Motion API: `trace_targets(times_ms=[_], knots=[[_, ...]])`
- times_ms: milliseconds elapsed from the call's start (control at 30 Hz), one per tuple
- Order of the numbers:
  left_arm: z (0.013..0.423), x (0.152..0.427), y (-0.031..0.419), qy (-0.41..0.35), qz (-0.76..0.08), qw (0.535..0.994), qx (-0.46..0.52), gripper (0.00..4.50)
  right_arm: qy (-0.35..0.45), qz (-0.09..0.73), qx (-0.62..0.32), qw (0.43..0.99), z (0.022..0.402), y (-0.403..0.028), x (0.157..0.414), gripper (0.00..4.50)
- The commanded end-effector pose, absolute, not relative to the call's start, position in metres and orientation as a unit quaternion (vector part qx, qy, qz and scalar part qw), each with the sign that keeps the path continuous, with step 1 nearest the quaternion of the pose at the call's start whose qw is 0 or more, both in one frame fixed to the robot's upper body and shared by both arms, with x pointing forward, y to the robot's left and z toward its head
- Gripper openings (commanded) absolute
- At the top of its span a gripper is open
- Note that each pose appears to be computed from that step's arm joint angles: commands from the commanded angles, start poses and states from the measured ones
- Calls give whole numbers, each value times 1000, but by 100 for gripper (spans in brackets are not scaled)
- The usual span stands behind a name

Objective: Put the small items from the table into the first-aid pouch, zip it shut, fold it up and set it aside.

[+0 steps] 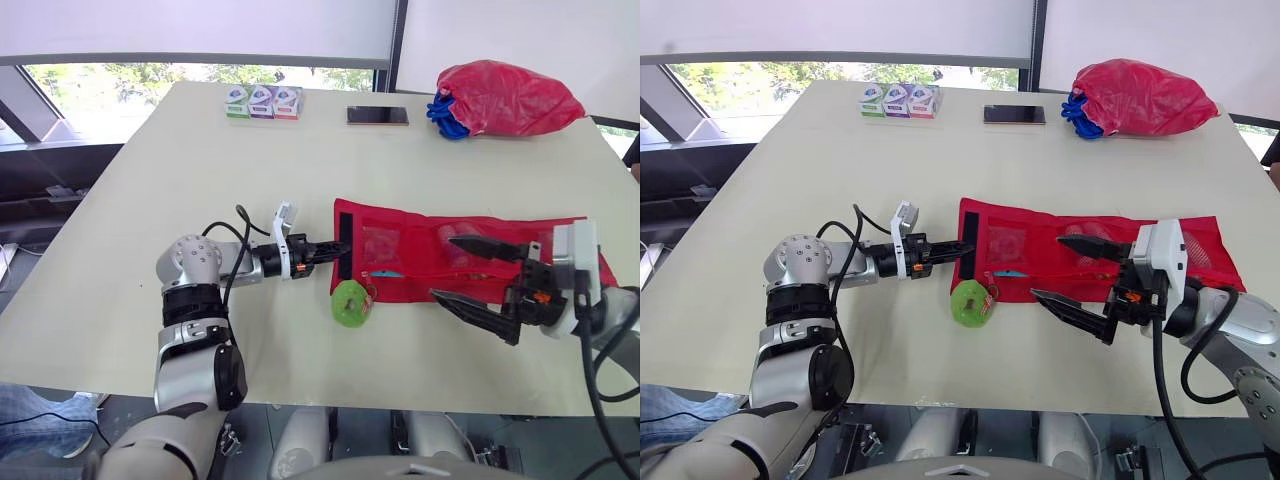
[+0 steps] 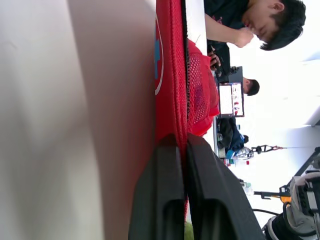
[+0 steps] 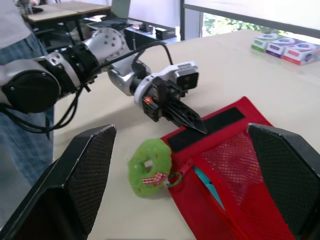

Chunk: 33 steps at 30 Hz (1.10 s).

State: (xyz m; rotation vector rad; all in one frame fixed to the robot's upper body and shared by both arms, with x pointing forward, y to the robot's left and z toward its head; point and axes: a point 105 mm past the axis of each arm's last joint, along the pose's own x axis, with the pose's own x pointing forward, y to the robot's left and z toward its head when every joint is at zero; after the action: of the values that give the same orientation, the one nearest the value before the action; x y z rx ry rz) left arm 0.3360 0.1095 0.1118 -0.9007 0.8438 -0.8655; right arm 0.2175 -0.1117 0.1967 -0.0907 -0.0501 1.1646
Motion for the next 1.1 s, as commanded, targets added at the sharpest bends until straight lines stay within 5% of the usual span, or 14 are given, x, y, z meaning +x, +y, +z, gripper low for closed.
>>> trace_targets(times_ms=[33, 333, 933, 1033, 1100], knots=[[124, 339, 108, 359, -405, 741, -398, 6, -17, 578, -43, 814, 187, -86, 218, 450], [112, 347, 111, 363, -380, 768, -366, 6, 73, 656, -33, 751, 136, -38, 223, 450], [100, 347, 112, 381, -375, 774, -339, 6, 176, 576, -188, 776, 66, -16, 252, 450], [99, 347, 111, 379, -376, 774, -339, 0, 186, 545, -214, 789, 60, -22, 261, 376], [99, 347, 111, 378, -377, 775, -339, 0, 187, 536, -239, 788, 58, -27, 264, 275]])
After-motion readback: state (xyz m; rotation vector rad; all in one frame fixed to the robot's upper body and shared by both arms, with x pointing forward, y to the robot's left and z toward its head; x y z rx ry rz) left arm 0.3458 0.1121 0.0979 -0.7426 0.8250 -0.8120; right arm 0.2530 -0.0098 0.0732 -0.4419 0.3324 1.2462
